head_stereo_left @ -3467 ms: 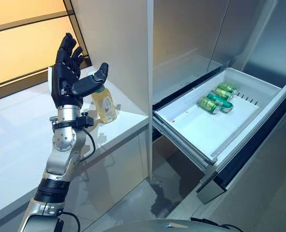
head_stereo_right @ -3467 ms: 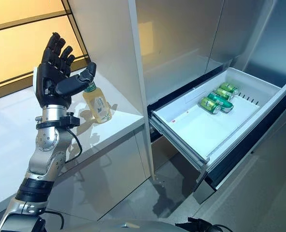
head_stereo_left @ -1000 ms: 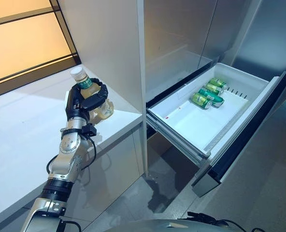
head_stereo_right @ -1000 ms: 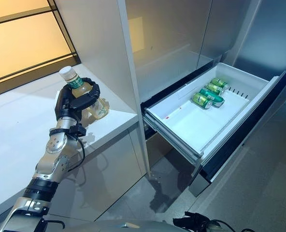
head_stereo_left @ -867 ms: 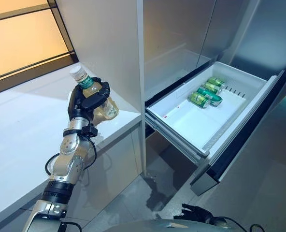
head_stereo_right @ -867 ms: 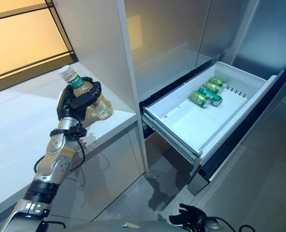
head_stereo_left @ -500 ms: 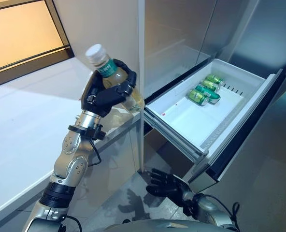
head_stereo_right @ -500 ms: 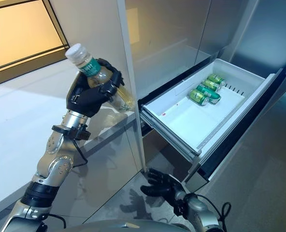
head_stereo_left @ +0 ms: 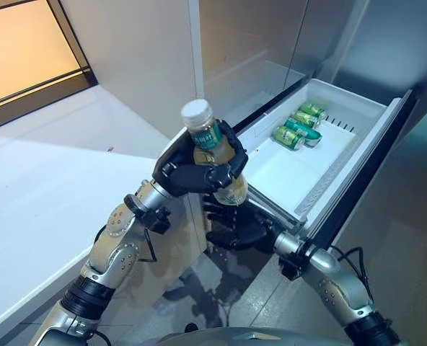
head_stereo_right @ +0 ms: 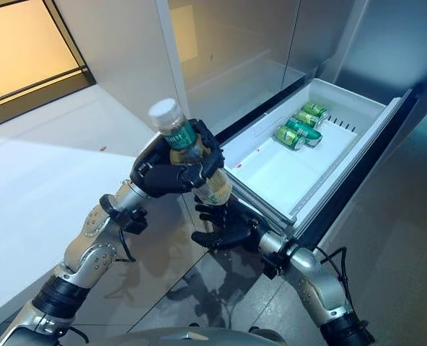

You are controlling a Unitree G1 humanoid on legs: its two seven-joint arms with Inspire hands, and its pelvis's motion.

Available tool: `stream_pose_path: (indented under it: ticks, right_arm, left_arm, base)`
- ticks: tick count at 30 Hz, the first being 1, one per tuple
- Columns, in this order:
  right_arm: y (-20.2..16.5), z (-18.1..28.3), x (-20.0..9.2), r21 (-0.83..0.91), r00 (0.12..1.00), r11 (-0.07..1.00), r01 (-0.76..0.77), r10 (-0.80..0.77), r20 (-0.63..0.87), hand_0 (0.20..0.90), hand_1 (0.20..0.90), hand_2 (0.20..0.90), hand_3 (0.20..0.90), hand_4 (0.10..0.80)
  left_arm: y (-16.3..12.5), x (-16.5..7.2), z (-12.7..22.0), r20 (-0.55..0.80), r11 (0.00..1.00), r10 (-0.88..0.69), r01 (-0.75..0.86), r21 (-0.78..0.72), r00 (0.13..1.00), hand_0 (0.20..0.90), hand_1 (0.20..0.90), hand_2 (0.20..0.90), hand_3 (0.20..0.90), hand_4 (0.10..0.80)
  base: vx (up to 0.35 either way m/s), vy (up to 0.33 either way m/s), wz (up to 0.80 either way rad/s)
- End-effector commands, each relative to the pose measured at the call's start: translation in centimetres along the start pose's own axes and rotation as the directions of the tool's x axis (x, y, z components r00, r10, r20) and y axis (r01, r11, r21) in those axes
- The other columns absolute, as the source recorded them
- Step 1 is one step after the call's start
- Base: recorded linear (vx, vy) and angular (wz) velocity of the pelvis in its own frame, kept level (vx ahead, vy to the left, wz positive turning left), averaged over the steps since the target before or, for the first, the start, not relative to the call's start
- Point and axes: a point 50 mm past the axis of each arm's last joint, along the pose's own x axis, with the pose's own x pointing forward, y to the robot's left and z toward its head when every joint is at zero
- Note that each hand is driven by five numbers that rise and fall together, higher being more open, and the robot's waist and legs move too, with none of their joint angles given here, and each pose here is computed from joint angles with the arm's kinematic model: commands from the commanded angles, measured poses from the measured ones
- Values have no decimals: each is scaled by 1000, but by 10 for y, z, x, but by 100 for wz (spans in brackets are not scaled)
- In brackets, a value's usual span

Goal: Put drinks into fridge and close the fridge

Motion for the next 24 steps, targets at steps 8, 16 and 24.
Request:
stream_pose_path:
  ticks: [8,16,24]
  right_arm:
    - [16,94,2,-210,939,947,-243,284,193,900,900,900,900,800]
    - [14,94,-1,-202,945,943,-266,297,140,900,900,900,900,800]
    - [11,102,-2,-231,945,941,-248,287,155,900,900,900,900,800]
  left_arm:
    - [-1,27,21,111,996,-33,23,90,993,300,300,300,200,100]
    - [9,26,11,67,988,48,-58,145,997,300,300,300,200,100]
    - [25,25,8,26,978,119,-121,167,993,300,300,300,200,100]
  base:
    - [-5,-5,-2]
    - [0,0,0]
    - [0,0,0]
